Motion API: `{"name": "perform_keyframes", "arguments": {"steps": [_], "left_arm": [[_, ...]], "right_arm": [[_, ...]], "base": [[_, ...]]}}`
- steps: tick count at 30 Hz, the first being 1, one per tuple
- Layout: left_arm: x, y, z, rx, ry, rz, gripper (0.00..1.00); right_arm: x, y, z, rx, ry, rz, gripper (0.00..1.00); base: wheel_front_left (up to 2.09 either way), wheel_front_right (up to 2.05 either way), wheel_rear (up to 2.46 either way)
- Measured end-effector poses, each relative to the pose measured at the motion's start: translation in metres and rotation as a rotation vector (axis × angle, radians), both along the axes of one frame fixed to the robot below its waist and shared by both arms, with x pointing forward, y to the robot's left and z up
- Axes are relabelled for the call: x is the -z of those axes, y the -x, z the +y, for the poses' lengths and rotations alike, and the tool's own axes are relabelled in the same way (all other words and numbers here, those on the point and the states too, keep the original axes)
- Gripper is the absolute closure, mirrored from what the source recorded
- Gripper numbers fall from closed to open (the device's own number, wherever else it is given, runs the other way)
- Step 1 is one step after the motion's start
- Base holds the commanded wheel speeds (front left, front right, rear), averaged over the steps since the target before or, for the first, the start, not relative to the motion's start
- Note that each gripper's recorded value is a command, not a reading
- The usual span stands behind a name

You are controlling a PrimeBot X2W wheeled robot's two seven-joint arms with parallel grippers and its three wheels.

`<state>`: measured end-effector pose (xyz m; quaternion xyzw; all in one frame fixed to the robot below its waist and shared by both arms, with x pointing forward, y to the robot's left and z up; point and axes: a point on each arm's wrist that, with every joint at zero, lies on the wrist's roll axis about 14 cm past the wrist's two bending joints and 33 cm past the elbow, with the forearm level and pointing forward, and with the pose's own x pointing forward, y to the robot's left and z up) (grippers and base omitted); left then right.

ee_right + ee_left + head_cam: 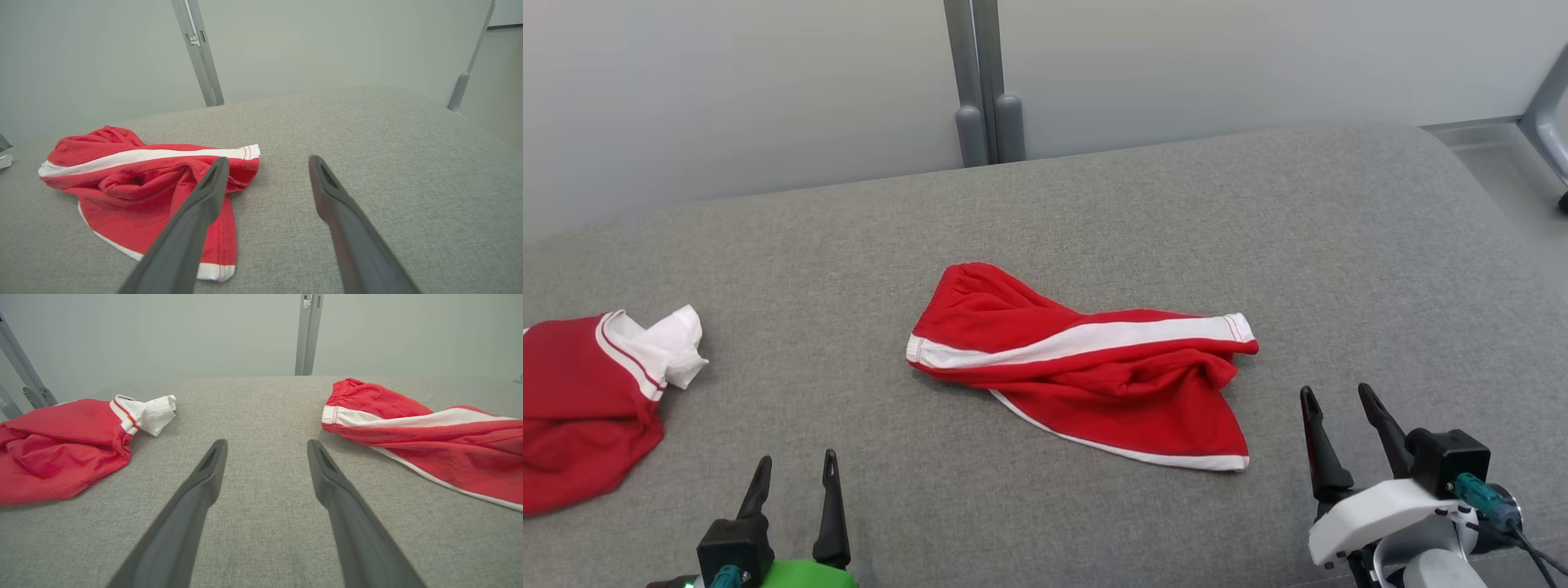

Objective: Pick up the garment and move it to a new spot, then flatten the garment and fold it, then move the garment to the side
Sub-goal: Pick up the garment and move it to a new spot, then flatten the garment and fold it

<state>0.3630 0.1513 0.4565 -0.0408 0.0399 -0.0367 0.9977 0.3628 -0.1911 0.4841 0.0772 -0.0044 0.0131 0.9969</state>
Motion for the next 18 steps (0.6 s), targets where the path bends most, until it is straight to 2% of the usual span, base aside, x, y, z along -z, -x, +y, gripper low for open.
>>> {"name": "perform_keyframes", "arguments": {"steps": [13, 18], "left_arm": [[0.005, 0.006, -0.002, 0.004, -0.016, 0.013, 0.00], [0.003, -0.012, -0.017, 0.057, 0.011, 0.011, 0.00]], "right_arm": [[0.009, 0.006, 0.003, 0.000, -0.006, 0.024, 0.00], [0.013, -0.005, 0.008, -0.023, -0.008, 0.041, 0.00]], "base": [[0.00, 0.00, 0.00], [0.00, 0.00, 0.00]]}}
